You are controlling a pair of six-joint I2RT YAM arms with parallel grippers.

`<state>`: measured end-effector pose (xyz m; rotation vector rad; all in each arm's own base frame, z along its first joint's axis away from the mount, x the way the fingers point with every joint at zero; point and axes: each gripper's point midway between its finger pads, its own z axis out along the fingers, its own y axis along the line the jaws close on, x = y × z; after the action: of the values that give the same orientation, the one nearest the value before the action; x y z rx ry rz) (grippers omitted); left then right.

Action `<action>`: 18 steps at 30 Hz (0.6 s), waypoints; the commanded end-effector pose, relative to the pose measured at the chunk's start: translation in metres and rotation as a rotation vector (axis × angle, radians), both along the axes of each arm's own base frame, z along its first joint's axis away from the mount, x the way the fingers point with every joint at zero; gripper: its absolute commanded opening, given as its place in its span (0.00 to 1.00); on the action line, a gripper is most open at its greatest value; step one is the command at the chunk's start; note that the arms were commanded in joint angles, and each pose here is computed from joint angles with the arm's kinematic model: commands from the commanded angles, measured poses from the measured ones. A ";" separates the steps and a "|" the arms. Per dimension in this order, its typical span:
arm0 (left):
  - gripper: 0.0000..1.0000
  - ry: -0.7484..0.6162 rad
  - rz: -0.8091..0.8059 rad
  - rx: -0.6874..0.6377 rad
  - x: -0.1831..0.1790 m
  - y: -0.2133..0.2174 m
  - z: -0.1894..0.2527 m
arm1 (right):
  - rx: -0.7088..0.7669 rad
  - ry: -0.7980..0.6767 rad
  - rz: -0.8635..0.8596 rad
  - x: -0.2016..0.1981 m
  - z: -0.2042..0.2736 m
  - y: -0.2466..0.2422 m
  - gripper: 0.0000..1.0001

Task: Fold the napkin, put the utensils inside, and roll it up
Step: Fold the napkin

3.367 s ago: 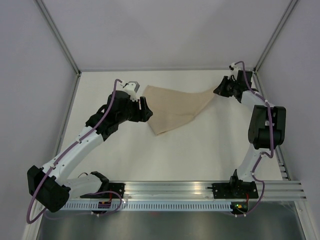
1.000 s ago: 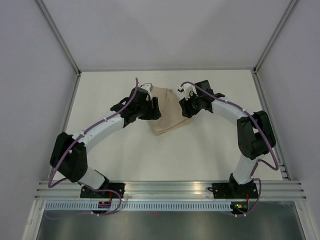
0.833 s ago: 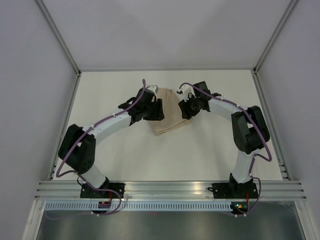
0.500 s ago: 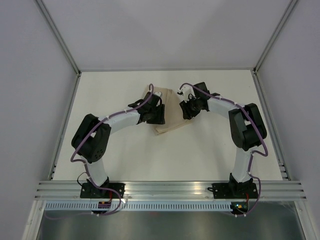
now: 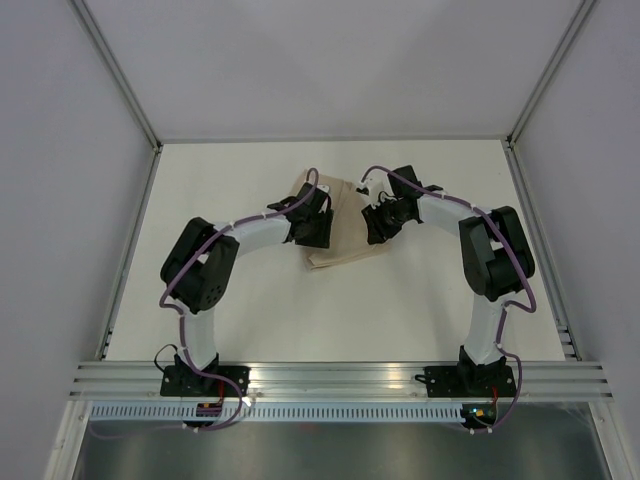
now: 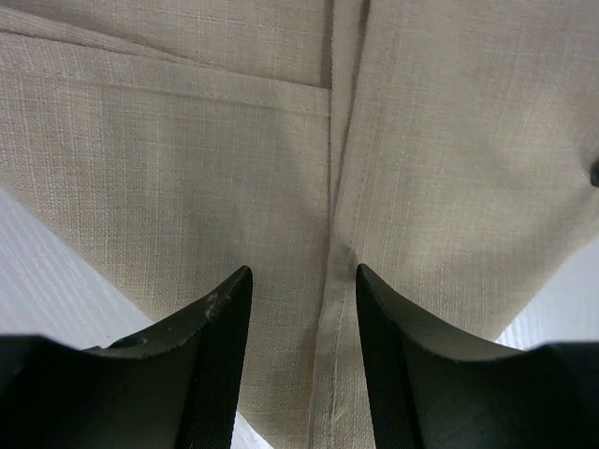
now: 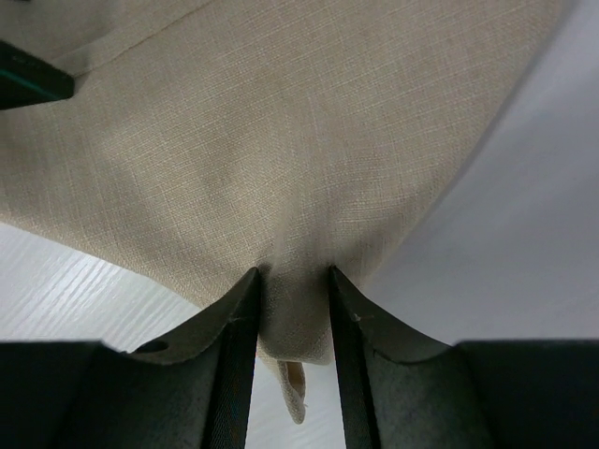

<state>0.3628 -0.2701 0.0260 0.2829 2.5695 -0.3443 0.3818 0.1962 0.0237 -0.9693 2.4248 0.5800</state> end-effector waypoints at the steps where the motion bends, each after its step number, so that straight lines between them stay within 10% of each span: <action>1: 0.53 -0.035 -0.051 0.055 0.011 0.000 0.004 | 0.029 0.097 0.048 -0.028 0.007 0.002 0.41; 18: 0.54 -0.020 -0.224 0.073 0.019 -0.018 0.004 | 0.102 0.223 0.056 -0.081 0.024 0.004 0.44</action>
<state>0.3787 -0.2824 0.0230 0.5311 2.5630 -0.3143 0.3025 0.1975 0.0287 -0.9855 2.5752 0.8580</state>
